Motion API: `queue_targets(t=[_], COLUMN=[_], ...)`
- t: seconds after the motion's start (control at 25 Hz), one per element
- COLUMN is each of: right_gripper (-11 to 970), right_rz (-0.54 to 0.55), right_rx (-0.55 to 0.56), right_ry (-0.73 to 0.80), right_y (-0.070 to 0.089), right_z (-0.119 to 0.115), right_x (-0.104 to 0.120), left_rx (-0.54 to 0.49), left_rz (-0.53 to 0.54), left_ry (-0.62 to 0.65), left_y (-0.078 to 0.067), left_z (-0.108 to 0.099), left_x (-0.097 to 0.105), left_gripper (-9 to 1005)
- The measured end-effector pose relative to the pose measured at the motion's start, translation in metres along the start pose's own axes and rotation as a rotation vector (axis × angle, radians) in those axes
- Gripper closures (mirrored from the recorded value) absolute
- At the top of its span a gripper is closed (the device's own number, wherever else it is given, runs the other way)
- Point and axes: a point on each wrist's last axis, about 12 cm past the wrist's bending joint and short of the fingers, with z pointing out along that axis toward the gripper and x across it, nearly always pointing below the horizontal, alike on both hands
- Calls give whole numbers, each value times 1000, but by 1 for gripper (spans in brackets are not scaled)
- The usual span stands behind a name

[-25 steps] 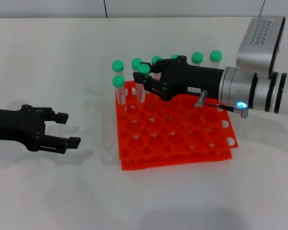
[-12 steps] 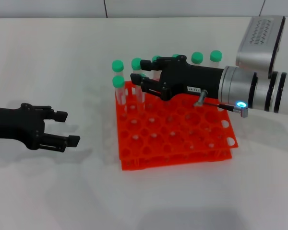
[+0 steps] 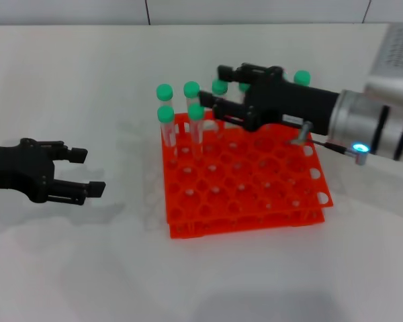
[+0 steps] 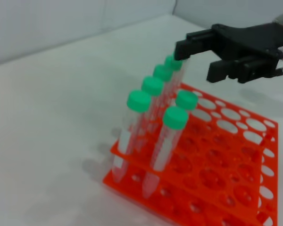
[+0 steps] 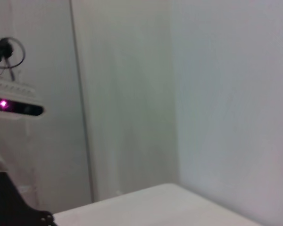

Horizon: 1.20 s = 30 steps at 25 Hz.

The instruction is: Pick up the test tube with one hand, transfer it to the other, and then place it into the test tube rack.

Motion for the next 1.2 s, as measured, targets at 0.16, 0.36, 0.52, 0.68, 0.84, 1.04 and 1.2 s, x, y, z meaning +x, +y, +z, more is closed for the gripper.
queue_targets(t=[0.16, 0.36, 0.52, 0.68, 0.84, 1.04, 1.2], right_gripper=[374, 376, 377, 378, 379, 381, 383], right_rz=[6, 29, 67, 101, 118, 110, 92], right_rx=[38, 66, 64, 57, 45, 17, -11], right_ry=[-43, -68, -24, 35, 77, 131, 177], right_y=[-3, -13, -26, -33, -36, -36, -34], right_z=[-19, -48, -71, -92, -113, -123, -122], right_x=[-1, 0, -1, 2, 5, 4, 3], left_rx=[-6, -11, -8, -7, -1, 18, 34], left_rz=[2, 1, -3, -10, -8, -5, -5], left_ry=[-32, -52, -79, -108, -122, -136, -142], left_y=[0, 1, -1, -1, -2, -4, -7], left_z=[-6, -11, -18, -22, -21, -20, -19], left_x=[0, 0, -1, -1, -3, -3, -3], left_gripper=[126, 126, 126, 126, 126, 126, 126])
